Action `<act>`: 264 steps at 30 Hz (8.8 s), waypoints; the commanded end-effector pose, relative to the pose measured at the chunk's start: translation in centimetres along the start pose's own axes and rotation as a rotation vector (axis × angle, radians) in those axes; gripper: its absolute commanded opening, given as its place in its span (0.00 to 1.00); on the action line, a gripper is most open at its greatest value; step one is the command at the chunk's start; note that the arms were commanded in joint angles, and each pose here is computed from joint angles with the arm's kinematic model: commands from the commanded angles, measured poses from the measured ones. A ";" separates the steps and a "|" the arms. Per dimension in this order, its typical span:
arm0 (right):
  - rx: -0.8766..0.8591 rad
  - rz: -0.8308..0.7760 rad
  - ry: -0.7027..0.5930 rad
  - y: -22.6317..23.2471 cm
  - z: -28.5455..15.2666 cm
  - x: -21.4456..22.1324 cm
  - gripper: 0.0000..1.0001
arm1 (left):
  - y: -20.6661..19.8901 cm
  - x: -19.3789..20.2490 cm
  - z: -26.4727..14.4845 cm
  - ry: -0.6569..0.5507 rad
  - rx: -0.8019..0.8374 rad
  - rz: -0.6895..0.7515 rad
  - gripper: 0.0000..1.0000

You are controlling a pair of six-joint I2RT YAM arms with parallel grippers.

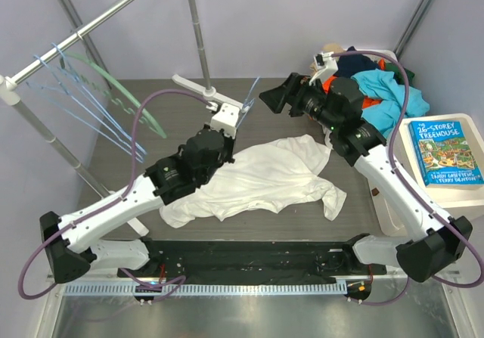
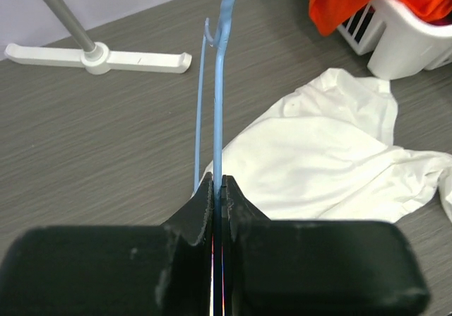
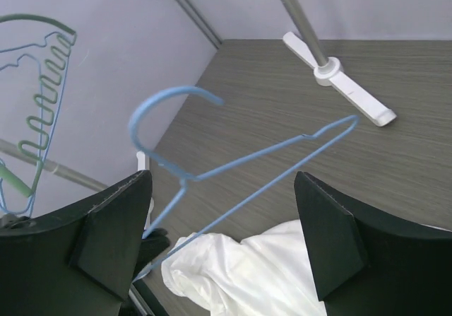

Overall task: Place the t-shirt on the hanger
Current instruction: Pick up the hanger from the clothesline, then place the T-shirt on the hanger.

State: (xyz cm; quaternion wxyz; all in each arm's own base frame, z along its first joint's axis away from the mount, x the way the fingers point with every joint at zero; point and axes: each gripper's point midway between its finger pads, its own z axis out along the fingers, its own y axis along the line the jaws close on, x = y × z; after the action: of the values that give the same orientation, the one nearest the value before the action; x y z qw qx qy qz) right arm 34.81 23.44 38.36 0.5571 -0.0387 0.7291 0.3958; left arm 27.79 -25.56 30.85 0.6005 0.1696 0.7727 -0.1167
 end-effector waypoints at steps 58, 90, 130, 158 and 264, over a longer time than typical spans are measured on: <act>-0.709 -0.936 0.419 8.7 -14.8 9.8 0.01 | -9.0 10.3 -6.7 -0.044 0.920 0.614 0.82; -0.770 -0.955 0.482 5.5 -13.8 20.1 0.69 | -8.0 13.8 -7.5 -0.030 0.898 0.553 0.00; -0.688 -1.330 0.606 -2.3 -15.0 24.8 0.01 | -2.4 26.0 -6.4 0.225 1.054 0.854 0.57; -0.789 -1.357 0.466 0.2 -11.3 25.4 0.01 | -3.7 20.8 -3.5 0.120 0.959 0.785 0.00; 0.211 -0.563 0.531 -10.2 -4.6 28.7 0.59 | -2.7 11.3 0.1 0.128 0.598 0.157 0.00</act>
State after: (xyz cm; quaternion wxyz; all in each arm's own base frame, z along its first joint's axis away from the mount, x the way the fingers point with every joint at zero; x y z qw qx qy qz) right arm 22.62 23.48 6.56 0.3843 -0.3095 0.8581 0.1424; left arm 22.81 -25.62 15.56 0.4298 0.4246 0.7518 -0.2642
